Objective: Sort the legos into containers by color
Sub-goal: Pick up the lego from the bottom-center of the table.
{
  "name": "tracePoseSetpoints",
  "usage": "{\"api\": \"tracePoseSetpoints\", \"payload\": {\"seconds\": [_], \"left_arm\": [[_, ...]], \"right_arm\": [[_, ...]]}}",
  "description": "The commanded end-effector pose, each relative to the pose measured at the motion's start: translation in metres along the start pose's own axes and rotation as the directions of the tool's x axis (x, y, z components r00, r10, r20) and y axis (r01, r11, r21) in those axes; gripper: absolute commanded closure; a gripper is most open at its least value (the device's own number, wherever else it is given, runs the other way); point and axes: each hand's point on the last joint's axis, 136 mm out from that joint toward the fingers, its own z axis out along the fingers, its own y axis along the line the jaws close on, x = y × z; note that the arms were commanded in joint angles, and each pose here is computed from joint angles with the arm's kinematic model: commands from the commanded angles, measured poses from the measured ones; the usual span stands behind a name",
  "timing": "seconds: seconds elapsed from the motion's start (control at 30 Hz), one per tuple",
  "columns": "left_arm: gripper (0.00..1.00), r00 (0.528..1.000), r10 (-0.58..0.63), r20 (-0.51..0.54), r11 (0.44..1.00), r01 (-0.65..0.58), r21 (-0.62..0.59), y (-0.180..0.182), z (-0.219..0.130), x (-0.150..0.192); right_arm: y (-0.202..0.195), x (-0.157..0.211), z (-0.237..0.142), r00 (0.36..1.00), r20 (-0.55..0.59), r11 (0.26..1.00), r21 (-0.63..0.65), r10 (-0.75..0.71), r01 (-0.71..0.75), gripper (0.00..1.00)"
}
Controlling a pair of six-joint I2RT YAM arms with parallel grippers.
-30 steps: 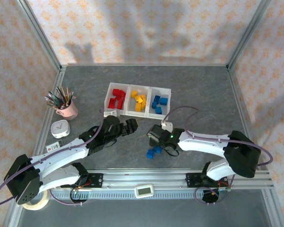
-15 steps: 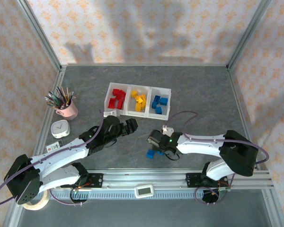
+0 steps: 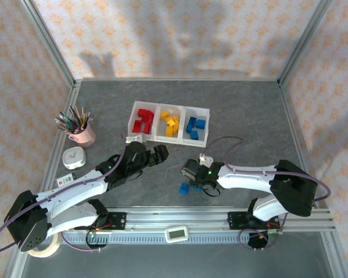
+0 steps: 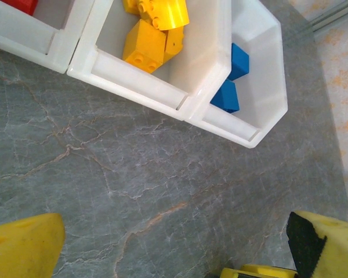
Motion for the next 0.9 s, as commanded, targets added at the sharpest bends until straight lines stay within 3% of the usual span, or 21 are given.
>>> {"api": "tracePoseSetpoints", "payload": {"seconds": [0.0, 0.5, 0.87], "left_arm": [[0.01, 0.999, 0.005, 0.038, 1.000, -0.005, -0.003, -0.001, -0.007, -0.007], [0.01, 0.999, 0.019, 0.046, 1.000, -0.018, -0.008, -0.003, -0.006, -0.010], [0.01, 0.990, 0.086, 0.108, 0.996, -0.084, -0.024, -0.025, -0.009, -0.042]], "right_arm": [[-0.008, -0.012, -0.008, 0.998, 0.059, 0.998, 0.053, -0.026, 0.023, 0.62], [-0.011, -0.040, -0.023, 0.995, 0.104, 1.000, 0.015, 0.005, -0.007, 0.61], [0.014, -0.170, -0.060, 0.943, 0.332, 1.000, 0.024, -0.013, 0.005, 0.58]]}}
